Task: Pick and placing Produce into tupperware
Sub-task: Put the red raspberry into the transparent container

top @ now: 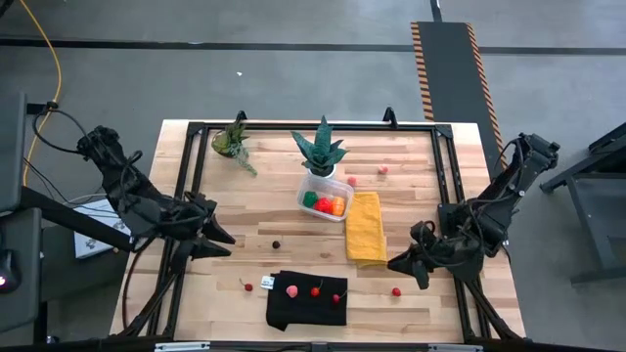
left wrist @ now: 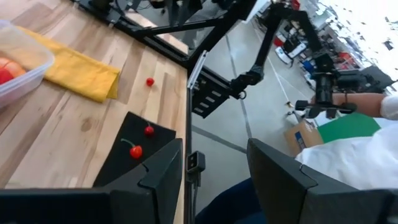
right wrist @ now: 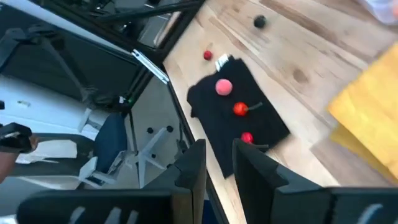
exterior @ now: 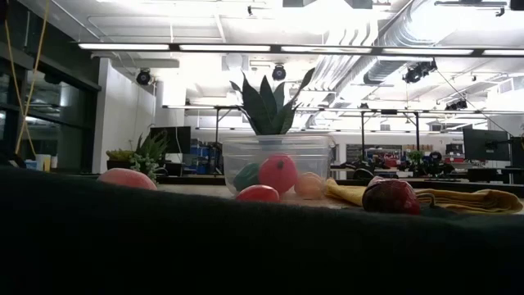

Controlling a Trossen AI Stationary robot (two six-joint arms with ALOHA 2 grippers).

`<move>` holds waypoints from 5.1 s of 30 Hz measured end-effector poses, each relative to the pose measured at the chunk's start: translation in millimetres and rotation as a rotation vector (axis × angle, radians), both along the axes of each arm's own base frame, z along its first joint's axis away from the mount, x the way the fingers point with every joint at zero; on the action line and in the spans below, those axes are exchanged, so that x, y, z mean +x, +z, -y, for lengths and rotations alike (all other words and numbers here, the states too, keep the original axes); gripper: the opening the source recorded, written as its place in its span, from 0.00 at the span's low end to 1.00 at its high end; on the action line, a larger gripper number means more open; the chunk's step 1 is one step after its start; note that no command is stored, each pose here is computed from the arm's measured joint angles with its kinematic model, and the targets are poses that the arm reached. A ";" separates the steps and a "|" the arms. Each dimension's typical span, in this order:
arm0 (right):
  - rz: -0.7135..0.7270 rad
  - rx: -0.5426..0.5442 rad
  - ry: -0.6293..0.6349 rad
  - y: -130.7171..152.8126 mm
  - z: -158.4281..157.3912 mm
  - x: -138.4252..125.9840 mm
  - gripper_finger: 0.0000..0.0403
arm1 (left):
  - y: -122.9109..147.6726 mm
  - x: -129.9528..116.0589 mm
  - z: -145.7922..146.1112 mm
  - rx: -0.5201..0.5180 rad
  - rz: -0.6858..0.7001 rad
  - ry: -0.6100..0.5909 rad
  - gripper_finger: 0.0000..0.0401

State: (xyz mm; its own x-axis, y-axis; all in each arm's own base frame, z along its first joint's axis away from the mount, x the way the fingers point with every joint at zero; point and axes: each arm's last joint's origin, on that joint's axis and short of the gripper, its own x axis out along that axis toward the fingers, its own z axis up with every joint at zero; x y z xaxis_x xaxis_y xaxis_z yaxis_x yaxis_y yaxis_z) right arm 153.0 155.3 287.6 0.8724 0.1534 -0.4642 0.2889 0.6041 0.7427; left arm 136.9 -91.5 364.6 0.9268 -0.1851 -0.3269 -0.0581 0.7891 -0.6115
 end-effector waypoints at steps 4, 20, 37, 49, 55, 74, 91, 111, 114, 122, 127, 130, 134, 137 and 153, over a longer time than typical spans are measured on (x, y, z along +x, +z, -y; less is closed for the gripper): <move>-0.041 0.034 -0.028 -4.8 -1.9 -1.4 0.17 | -7.8 -0.3 2.9 -0.005 -0.017 0.015 0.42; -0.339 0.071 -0.114 -23.5 -6.4 11.0 0.13 | -17.5 -0.6 3.3 0.014 -0.065 -0.011 0.42; -0.816 -0.017 -0.113 -7.8 -37.5 42.8 0.11 | -20.5 -2.1 3.9 0.056 -0.096 -0.074 0.42; -0.808 -0.111 -0.145 -2.3 -63.0 57.2 0.12 | -21.1 -2.4 3.9 0.058 -0.104 -0.081 0.42; -0.701 -0.157 -0.234 -4.2 -78.8 34.0 0.23 | -21.8 -2.7 4.1 0.059 -0.112 -0.092 0.42; -0.608 -0.361 -0.300 -56.0 -127.6 3.9 0.46 | -21.8 -2.3 4.0 0.067 -0.108 -0.083 0.42; -0.617 -0.130 -0.301 -102.8 -116.8 -1.9 0.46 | -21.8 -2.3 3.8 0.036 -0.114 -0.065 0.42; -0.578 0.122 -0.169 -100.1 -27.3 -24.9 0.46 | -21.7 -2.2 3.8 0.006 -0.121 -0.052 0.42; -0.645 0.101 -0.109 -102.7 -22.8 -16.0 0.46 | -21.8 -2.2 3.9 0.006 -0.121 -0.052 0.42; -0.655 0.046 -0.097 -103.3 -11.5 -4.4 0.46 | -21.7 -2.2 3.8 0.001 -0.121 -0.049 0.42; -0.689 0.043 -0.066 -103.8 -8.1 -1.3 0.46 | -21.7 -2.2 3.8 -0.001 -0.122 -0.048 0.42; -0.698 0.044 -0.047 -103.7 -6.7 1.1 0.46 | -21.7 -2.2 3.8 -0.001 -0.122 -0.048 0.42; -0.693 0.048 -0.026 -103.2 -6.5 3.3 0.46 | -21.7 -2.2 3.8 0.000 -0.122 -0.048 0.42; -0.696 0.051 -0.021 -103.2 -6.7 3.2 0.46 | -21.7 -2.2 3.8 0.000 -0.122 -0.047 0.42; -0.739 0.021 0.020 -88.3 -7.6 6.1 0.46 | -22.3 -2.4 3.5 0.012 -0.124 -0.045 0.42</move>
State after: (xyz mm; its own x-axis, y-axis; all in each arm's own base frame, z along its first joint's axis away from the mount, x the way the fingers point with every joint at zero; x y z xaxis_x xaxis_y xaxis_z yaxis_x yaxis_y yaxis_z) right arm 159.1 162.9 199.3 0.3302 0.1817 -0.9263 0.7073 0.6022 0.3703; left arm 134.5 -95.0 342.3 0.8698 -0.2205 -0.4413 -0.0975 0.8001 -0.5919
